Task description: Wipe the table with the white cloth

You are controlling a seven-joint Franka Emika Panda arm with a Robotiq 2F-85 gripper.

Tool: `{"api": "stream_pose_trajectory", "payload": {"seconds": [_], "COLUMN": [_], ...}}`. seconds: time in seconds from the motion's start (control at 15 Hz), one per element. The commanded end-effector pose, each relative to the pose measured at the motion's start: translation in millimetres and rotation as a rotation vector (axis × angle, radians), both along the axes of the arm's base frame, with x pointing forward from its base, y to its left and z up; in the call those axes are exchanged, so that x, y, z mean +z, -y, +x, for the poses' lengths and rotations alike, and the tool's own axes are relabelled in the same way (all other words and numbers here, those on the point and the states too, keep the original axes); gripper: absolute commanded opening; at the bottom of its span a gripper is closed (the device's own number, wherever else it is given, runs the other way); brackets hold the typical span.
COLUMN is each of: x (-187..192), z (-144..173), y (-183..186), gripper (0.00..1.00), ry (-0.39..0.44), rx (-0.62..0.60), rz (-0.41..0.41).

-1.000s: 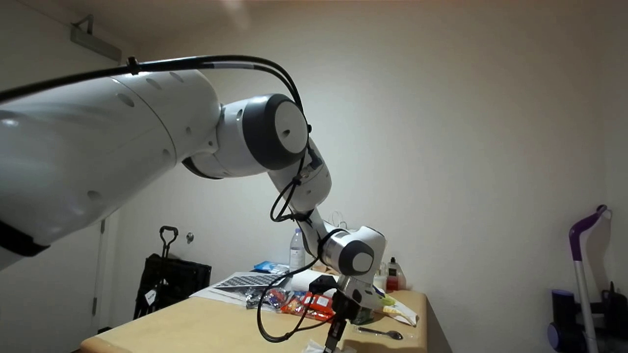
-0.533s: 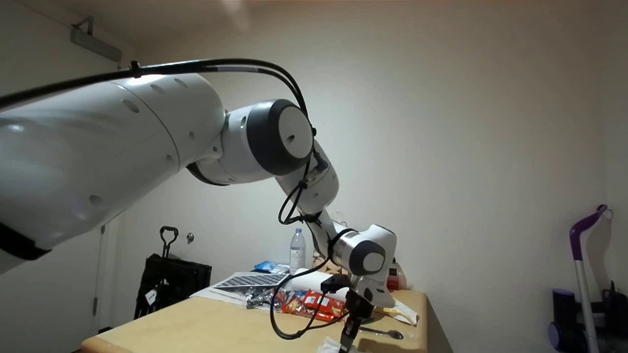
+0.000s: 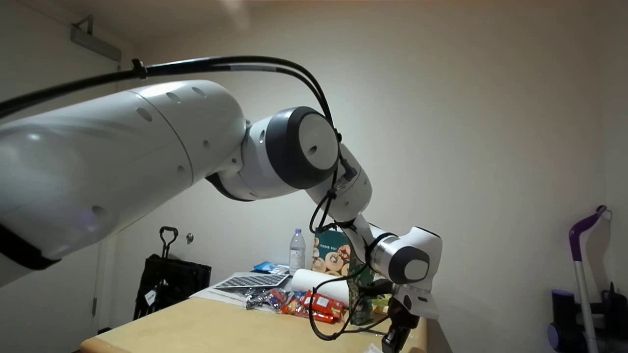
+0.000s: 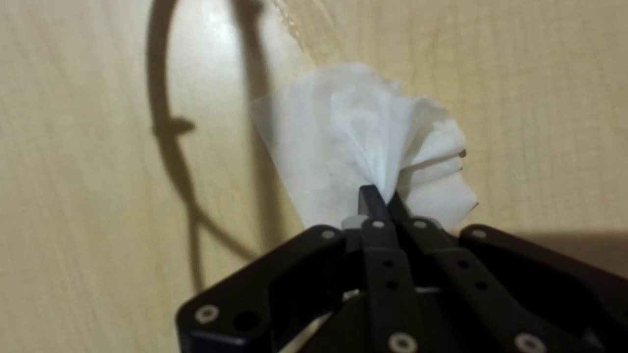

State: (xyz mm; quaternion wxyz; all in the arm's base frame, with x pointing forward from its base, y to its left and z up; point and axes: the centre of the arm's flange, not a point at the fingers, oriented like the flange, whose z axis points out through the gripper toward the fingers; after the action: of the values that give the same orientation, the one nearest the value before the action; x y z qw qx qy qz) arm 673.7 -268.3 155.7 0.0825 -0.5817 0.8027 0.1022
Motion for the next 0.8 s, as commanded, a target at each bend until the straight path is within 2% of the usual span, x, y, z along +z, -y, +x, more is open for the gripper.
{"api": "stream_pose_trajectory", "payload": {"seconds": [0.0, 0.13, 0.33, 0.47, 0.6, 0.73], "x": [-1, -4, -11, -8, -9, -3], "z": [1, -8, -42, -65, -88, -107], "y": [-2, -5, 14, 32, 43, 50], "gripper": [0.02, 0.0, 0.0, 0.0, 0.0, 0.0], "ry": [-0.002, -0.035, -0.094, -0.123, -0.165, -0.169], "rx": [-0.002, 0.008, -0.11, -0.212, -0.277, -0.313], "rz": [0.0, -0.001, -0.052, -0.056, -0.079, -0.08]}}
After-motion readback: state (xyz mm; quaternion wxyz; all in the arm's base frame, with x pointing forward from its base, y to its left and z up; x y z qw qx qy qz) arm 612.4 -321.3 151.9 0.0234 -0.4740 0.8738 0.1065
